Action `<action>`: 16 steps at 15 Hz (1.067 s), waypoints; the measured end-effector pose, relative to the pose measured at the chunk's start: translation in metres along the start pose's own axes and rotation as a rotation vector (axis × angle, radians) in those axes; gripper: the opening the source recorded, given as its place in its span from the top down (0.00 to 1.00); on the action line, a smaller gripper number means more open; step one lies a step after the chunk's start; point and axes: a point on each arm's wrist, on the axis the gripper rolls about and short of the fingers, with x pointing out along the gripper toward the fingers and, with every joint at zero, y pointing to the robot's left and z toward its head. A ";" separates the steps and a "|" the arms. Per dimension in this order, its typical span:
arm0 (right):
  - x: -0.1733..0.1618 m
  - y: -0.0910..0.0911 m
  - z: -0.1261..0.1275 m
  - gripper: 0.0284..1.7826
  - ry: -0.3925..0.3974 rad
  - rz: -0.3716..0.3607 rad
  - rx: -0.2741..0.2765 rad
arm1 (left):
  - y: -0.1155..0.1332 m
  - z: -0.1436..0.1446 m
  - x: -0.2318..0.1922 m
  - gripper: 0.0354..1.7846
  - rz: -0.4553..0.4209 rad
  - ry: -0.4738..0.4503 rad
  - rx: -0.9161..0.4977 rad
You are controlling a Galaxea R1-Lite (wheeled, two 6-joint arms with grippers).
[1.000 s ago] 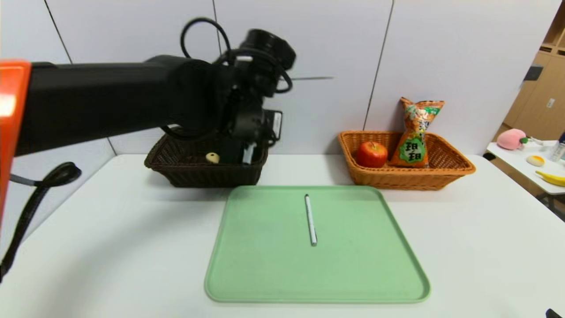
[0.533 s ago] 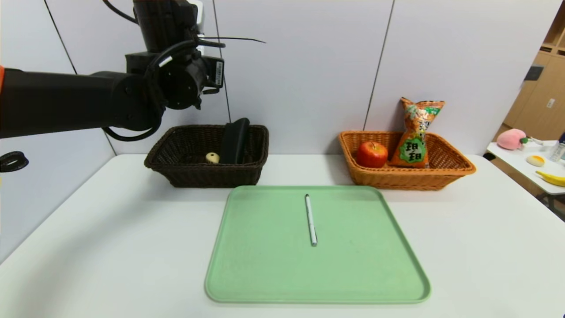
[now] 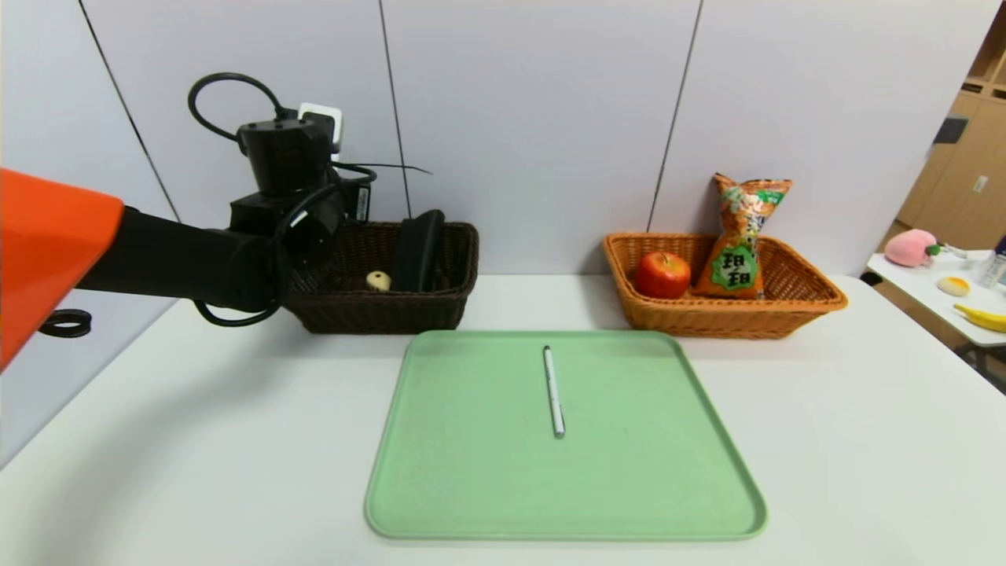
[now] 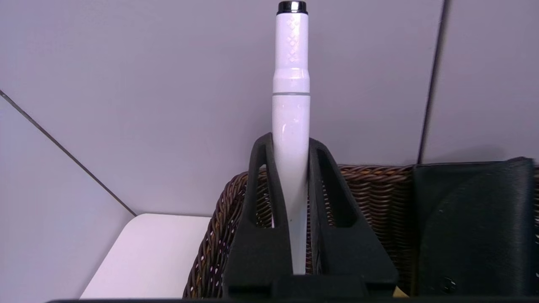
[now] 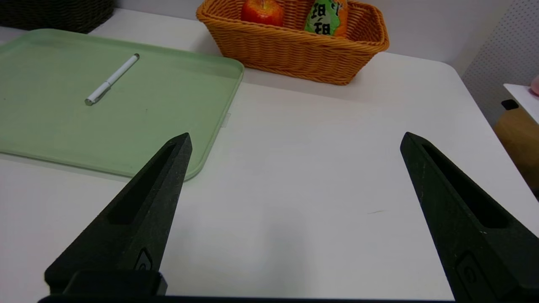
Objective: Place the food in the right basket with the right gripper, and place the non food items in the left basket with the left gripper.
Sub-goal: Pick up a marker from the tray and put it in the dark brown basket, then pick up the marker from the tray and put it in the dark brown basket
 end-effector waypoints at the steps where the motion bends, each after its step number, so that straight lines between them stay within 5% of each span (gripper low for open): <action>1: 0.000 0.000 0.000 0.04 0.000 0.000 0.000 | 0.000 -0.006 0.004 0.92 0.007 -0.001 0.000; 6: 0.001 0.000 0.001 0.04 0.002 0.000 0.001 | -0.004 -0.042 0.006 0.90 -0.004 0.095 0.051; 11: 0.001 0.000 0.002 0.04 0.004 0.002 0.001 | -0.002 -0.045 0.004 0.49 0.001 0.093 0.040; 16: 0.002 0.000 0.002 0.04 0.010 0.005 0.002 | 0.001 -0.036 0.004 0.28 0.006 0.067 0.020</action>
